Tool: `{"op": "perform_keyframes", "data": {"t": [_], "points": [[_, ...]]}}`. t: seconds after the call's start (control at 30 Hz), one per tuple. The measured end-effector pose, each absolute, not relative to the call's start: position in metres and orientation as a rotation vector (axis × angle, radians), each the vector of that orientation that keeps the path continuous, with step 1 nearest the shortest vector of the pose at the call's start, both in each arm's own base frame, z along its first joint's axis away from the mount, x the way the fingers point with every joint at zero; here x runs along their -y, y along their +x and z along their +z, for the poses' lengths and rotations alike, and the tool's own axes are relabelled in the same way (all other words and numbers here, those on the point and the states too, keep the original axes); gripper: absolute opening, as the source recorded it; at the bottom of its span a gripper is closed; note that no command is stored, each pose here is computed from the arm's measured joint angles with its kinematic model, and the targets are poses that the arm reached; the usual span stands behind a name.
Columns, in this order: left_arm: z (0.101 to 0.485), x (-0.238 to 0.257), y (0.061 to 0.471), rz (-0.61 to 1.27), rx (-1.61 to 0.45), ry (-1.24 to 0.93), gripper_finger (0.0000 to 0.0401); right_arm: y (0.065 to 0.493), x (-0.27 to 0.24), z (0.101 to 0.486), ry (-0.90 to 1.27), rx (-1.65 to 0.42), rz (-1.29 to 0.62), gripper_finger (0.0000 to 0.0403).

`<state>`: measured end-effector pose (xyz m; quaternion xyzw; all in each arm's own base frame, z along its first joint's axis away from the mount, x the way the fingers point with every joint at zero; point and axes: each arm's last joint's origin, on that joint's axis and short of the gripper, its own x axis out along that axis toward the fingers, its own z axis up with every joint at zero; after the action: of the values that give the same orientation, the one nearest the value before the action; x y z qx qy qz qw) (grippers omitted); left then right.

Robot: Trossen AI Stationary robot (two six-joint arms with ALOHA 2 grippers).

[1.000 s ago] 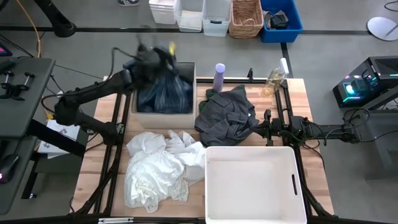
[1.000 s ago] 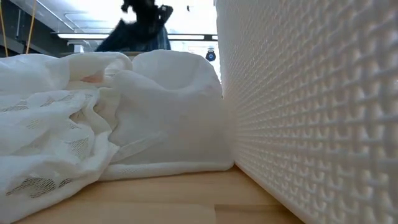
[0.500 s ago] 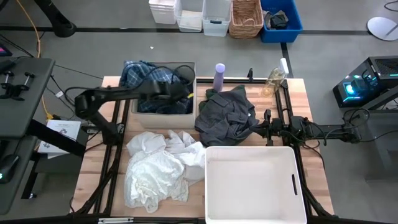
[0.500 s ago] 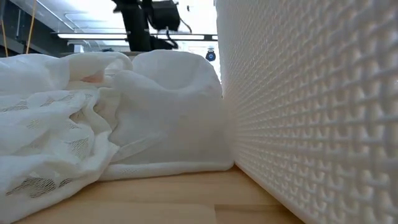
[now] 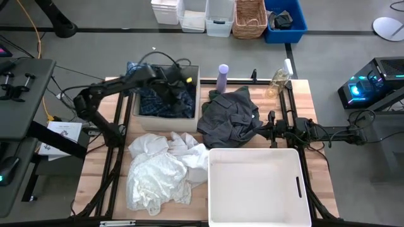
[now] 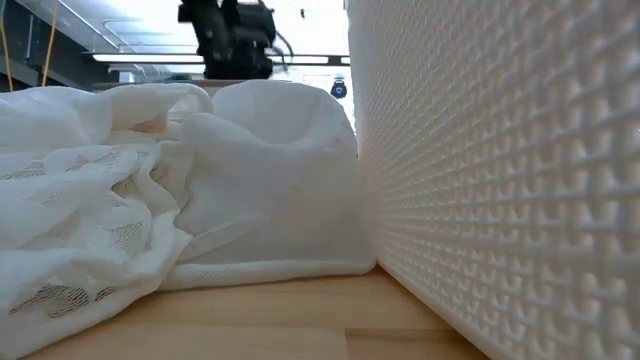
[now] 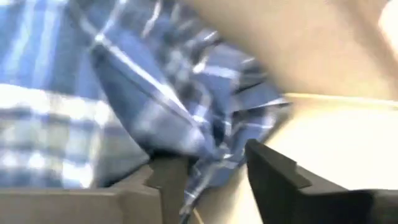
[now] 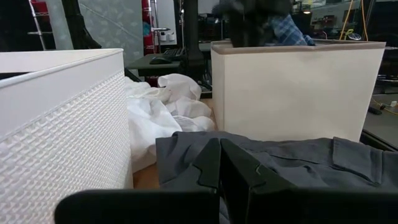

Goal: Sort clothes
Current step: Put the blue long sleeve into the gray bin

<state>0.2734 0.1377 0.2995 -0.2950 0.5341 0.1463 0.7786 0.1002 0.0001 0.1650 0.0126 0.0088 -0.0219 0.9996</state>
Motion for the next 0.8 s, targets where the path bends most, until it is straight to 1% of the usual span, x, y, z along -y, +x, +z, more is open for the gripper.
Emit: {"op": "perform_keyframes", "data": {"t": [0.17,0.37,0.43,0.6,0.67,0.8], "points": [[0.341,-0.135,0.267,0.271,-1.021,-0.525,0.0204,0.100,0.000,0.165,0.025,-0.018,-0.044,0.0000],[0.378,-0.140,0.252,0.331,-0.925,-0.495,0.0235,0.100,0.000,0.165,0.025,-0.018,-0.044,0.0000],[0.393,-0.144,0.240,0.439,-0.926,-0.459,0.0238,0.100,0.000,0.165,0.025,-0.018,-0.044,0.0000],[0.419,-0.151,0.195,0.842,-0.987,-0.322,0.0239,0.100,0.000,0.165,0.025,-0.018,-0.044,0.0000],[0.423,-0.155,0.179,0.942,-1.011,-0.307,0.0239,0.100,0.000,0.165,0.025,-0.018,-0.044,0.0000],[0.425,-0.172,0.154,1.104,-1.022,-0.345,0.0239,0.100,0.000,0.165,0.025,-0.018,-0.044,0.0000]]}}
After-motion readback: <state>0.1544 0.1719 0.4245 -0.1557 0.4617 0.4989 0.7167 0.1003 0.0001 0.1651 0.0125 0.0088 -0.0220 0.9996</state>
